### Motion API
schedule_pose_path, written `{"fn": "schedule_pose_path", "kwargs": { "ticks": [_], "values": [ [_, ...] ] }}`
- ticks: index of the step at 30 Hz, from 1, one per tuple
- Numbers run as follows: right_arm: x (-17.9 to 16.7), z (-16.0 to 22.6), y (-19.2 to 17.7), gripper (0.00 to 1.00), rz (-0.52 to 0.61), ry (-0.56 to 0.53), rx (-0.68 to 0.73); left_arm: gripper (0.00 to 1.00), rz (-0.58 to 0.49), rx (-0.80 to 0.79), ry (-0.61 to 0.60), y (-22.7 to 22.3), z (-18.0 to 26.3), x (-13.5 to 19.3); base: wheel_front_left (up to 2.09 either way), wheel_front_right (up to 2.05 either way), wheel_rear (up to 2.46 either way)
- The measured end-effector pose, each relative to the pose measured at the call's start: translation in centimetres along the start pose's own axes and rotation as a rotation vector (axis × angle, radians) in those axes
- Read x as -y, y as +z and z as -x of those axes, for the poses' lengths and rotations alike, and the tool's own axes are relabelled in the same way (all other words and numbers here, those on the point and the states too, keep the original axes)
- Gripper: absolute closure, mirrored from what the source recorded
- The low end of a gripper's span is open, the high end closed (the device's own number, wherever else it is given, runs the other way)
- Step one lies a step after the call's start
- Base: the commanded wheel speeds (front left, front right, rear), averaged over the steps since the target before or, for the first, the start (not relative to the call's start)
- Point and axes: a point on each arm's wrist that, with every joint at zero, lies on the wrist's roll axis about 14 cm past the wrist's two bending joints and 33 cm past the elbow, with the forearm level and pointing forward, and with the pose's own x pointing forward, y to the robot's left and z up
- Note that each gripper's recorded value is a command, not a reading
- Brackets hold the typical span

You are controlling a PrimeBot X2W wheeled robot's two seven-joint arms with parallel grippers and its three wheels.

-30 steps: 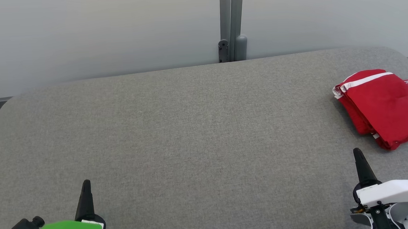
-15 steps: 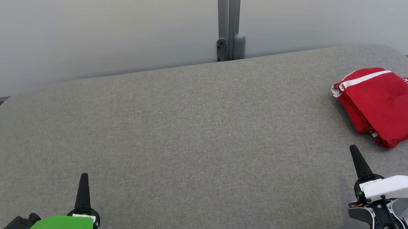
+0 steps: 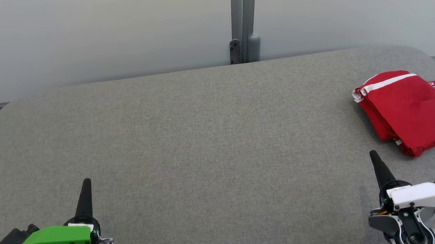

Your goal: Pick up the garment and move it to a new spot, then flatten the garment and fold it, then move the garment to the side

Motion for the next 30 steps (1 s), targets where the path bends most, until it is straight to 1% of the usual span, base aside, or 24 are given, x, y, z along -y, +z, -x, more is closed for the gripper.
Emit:
{"fn": "schedule_pose_path", "kwargs": {
  "ticks": [30],
  "values": [
    [-0.7, -0.8, 0.0, 1.0, -0.248, 0.027, -0.016, 1.0, 0.206, -0.017, -0.051, 0.2, -1.2, 1.5, 0.0, 0.0, 0.0]
  ]
}}
